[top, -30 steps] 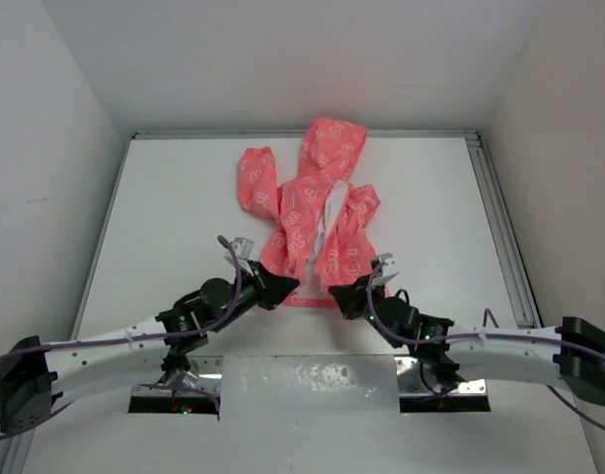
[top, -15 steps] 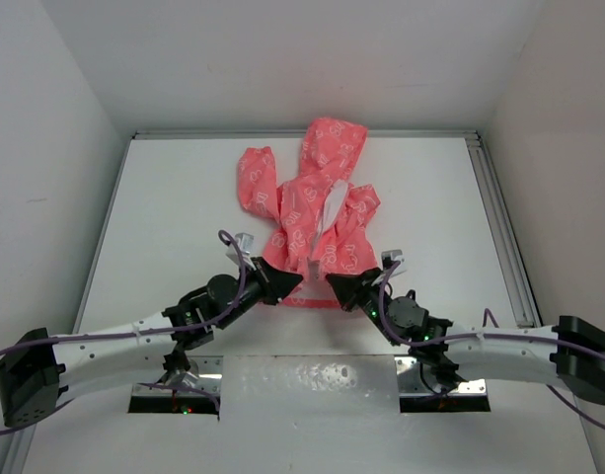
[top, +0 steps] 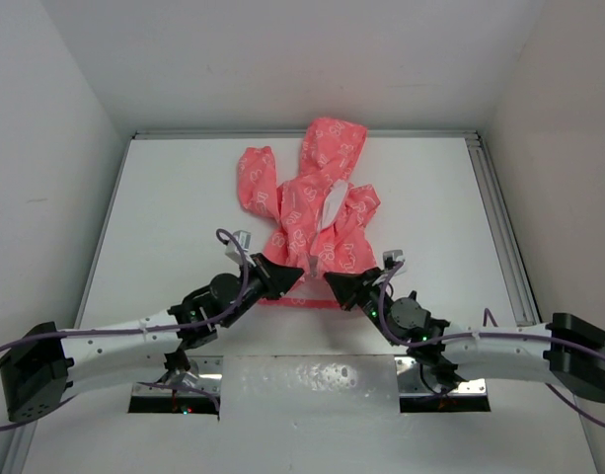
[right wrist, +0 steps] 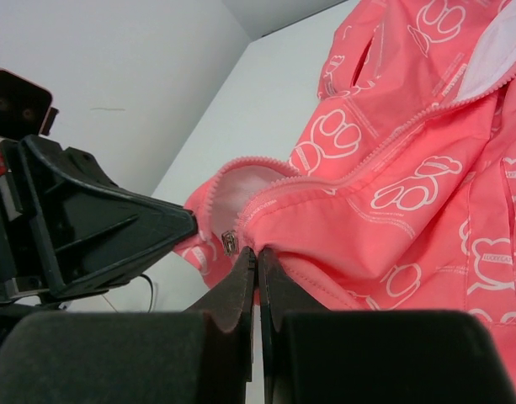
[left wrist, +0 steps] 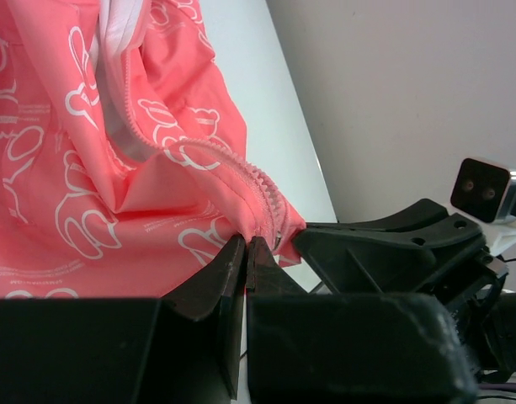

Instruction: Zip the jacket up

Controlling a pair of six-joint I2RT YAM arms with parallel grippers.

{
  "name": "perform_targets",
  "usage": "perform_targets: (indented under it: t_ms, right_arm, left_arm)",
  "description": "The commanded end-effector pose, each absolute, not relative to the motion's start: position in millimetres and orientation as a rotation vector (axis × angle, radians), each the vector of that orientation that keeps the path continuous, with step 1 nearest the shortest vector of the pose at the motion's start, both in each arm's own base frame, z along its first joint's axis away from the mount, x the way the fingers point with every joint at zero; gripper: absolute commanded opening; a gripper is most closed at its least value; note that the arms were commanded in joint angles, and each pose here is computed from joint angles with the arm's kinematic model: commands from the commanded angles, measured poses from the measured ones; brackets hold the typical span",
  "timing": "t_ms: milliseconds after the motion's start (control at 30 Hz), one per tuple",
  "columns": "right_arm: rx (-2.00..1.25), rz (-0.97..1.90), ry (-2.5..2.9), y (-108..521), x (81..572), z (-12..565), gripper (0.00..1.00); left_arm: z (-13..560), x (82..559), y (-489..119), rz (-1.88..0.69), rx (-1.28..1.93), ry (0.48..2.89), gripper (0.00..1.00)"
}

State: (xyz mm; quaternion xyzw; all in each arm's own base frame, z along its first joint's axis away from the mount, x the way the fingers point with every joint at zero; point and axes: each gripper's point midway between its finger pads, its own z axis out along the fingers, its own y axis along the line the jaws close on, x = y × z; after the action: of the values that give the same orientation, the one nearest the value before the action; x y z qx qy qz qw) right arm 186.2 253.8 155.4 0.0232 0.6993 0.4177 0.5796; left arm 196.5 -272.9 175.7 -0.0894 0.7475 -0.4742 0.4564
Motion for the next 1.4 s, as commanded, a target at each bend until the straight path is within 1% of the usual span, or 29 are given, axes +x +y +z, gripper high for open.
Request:
perform_targets:
  t_ms: [0, 233, 633, 1367]
  right_arm:
    - [0.087, 1.06, 1.572, 255, 182, 175, 0.0]
    - [0.089, 1.058, 1.57, 253, 182, 175, 0.0]
    - [0.074, 1.052, 1.578, 255, 182, 175, 0.0]
    - [0.08, 1.068, 1.58, 254, 180, 175, 0.0]
  left_arm:
    - [201, 203, -280, -1.218, -0.228, 1.759, 0.0]
    - [203, 207, -281, -1.195, -0.221, 1.751, 0.0]
    - [202, 204, -290, -1.23, -0.177, 1.746, 0.0]
    - [201, 202, -288, -1.245, -0.176, 1.736, 0.0]
